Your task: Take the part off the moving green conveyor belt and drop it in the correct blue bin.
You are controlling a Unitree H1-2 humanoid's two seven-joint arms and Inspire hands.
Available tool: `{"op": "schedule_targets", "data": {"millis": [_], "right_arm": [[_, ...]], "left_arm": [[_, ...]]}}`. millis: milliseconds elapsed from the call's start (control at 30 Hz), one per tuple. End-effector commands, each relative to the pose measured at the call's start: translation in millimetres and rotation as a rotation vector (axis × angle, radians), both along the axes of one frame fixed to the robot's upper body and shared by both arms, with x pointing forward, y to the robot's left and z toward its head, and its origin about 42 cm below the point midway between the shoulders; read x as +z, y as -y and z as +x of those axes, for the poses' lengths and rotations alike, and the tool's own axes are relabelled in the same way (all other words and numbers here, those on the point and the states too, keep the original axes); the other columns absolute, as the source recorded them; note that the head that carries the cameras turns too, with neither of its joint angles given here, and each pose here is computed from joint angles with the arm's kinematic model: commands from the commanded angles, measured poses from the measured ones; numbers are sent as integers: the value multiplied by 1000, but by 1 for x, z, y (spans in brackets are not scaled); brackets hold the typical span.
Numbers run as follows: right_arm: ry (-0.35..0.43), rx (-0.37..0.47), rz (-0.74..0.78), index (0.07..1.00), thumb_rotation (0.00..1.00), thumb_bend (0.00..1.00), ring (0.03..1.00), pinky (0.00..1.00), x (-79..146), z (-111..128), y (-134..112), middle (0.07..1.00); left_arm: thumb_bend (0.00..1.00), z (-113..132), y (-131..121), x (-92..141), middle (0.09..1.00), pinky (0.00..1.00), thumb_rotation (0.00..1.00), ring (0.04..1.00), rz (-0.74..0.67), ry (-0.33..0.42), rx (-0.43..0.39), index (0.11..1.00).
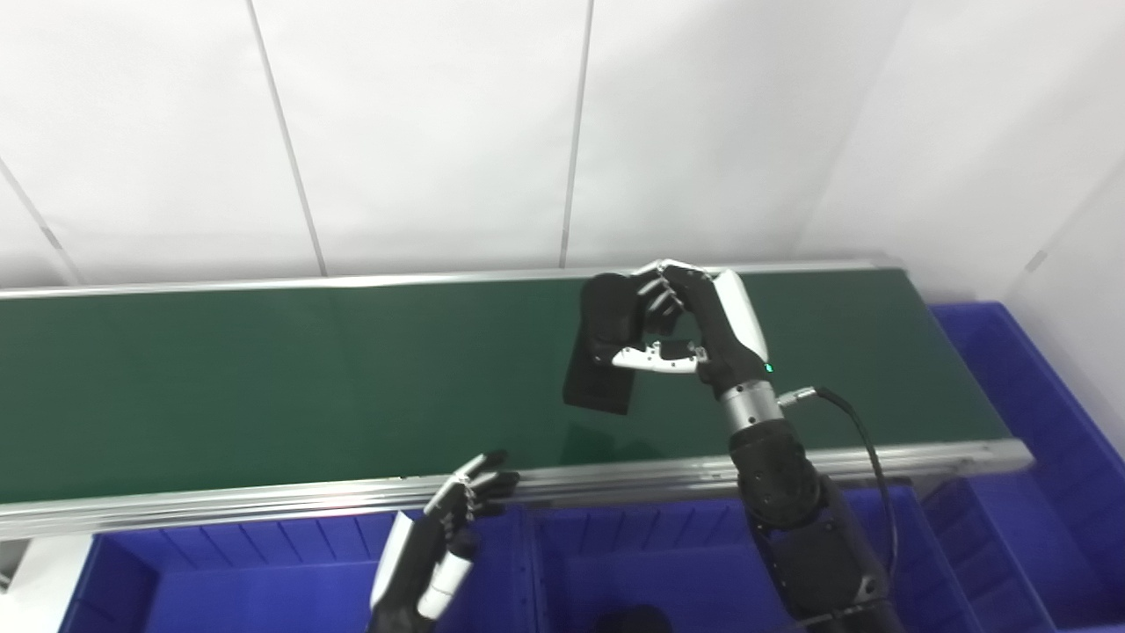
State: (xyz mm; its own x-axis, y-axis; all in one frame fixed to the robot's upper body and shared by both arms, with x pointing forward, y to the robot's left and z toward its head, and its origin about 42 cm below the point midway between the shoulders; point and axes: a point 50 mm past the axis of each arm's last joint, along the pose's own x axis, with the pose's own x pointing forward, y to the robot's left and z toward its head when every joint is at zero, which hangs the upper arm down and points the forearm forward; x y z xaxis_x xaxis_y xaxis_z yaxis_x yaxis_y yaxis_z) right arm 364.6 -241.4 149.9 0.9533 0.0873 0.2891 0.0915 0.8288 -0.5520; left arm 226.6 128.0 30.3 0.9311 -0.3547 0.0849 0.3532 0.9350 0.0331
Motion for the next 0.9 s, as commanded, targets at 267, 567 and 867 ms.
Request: {"op": "schedule_targets", "data": {"millis": [267, 567, 867], "right_arm": [[40, -89, -29, 528, 0, 517, 329, 261, 12, -33, 14, 432], [-29, -138, -104, 522, 0, 516, 296, 230, 2, -62, 27, 411], [-114, -162, -163, 519, 0, 518, 318, 251, -11, -99, 46, 422]], "left_arm": [[728, 11, -25, 23, 789, 799, 968, 806, -139, 77, -24, 856], [756, 16, -40, 29, 784, 762, 990, 786, -131, 111, 2, 841], [754, 22, -55, 34, 769, 731, 998, 774, -132, 134, 9, 848]]}}
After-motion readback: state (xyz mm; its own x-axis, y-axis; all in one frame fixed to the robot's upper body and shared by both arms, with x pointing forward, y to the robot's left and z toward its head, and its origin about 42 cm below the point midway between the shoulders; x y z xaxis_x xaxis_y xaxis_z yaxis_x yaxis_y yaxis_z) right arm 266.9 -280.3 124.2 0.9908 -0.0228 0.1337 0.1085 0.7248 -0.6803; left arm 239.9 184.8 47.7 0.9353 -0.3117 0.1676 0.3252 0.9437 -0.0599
